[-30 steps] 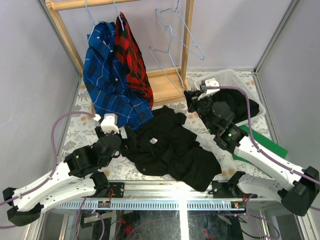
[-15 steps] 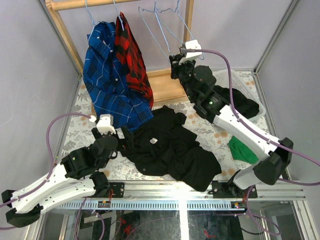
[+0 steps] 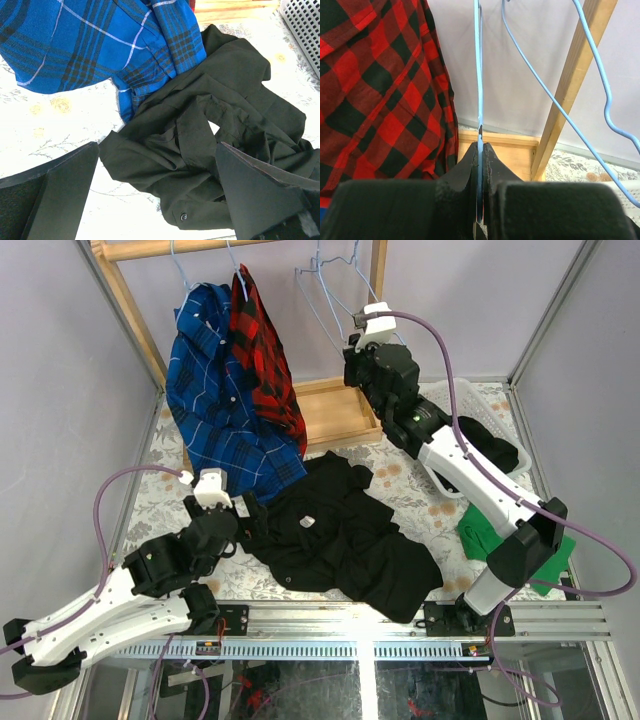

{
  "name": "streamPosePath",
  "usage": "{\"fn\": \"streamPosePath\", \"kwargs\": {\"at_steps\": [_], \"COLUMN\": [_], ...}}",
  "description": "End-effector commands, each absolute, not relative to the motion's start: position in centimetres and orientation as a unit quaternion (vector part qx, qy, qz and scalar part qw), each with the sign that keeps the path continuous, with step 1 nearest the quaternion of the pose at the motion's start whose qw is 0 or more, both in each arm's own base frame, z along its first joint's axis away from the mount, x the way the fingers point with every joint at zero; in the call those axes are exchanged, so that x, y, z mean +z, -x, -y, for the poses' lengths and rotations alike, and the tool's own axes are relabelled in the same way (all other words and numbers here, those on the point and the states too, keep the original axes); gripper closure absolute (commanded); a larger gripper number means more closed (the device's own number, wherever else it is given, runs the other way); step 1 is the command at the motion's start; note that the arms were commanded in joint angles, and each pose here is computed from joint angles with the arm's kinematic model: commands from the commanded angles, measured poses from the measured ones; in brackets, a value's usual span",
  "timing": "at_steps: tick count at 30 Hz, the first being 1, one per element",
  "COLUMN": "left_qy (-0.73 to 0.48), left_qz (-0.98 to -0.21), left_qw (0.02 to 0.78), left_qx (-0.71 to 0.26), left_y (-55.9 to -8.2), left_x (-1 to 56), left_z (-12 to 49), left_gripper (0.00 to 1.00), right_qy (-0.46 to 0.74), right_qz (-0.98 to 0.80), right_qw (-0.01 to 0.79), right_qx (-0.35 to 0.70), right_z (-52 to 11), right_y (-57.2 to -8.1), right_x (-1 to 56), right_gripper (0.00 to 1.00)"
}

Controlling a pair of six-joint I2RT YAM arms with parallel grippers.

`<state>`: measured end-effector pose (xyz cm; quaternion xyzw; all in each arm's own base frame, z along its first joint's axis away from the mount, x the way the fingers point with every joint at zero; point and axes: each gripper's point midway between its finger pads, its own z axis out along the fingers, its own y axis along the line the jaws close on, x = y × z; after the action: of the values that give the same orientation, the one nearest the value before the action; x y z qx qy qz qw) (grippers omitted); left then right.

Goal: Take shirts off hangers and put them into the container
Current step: Place the hanger at the clothesline.

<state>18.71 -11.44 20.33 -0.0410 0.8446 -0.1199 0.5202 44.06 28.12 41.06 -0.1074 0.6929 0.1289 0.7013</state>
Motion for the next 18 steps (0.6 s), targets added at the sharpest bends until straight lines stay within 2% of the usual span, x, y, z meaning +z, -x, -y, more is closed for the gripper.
{"fn": "streamPosePath", "kwargs": {"at_steps": [1,5,7,9,15,18], "left_qy": [0.059,0.058,0.058,0.059,0.06,0.06], "left_qz": [-0.838,-0.838,-0.838,-0.838,-0.837,-0.836], "left_qw": [0.531,0.53,0.53,0.531,0.531,0.532], "left_qx": [-0.115,-0.115,-0.114,-0.116,-0.116,-0.118], "left_y": [-19.1,-19.1,-19.1,-19.1,-19.1,-19.1], "left_x": [21.0,20.9,20.9,21.0,21.0,21.1], "left_z": [11.1,11.2,11.2,11.2,11.1,11.1], "left_gripper": [0.0,0.0,0.0,0.0,0.0,0.0], "right_qy": [0.1,0.106,0.11,0.112,0.119,0.12], "right_qz": [-0.667,-0.666,-0.664,-0.662,-0.662,-0.659], "right_qw": [0.722,0.721,0.723,0.725,0.727,0.73], "right_qx": [0.157,0.159,0.156,0.153,0.14,0.137], "right_z": [-27.8,-27.5,-27.3,-26.9,-26.0,-25.3], "right_y": [-43.2,-42.8,-42.7,-42.6,-42.1,-41.4], "right_x": [45.1,45.1,45.3,45.5,45.7,45.9], "right_gripper": [1.0,0.99,0.94,0.88,0.57,0.51]}}
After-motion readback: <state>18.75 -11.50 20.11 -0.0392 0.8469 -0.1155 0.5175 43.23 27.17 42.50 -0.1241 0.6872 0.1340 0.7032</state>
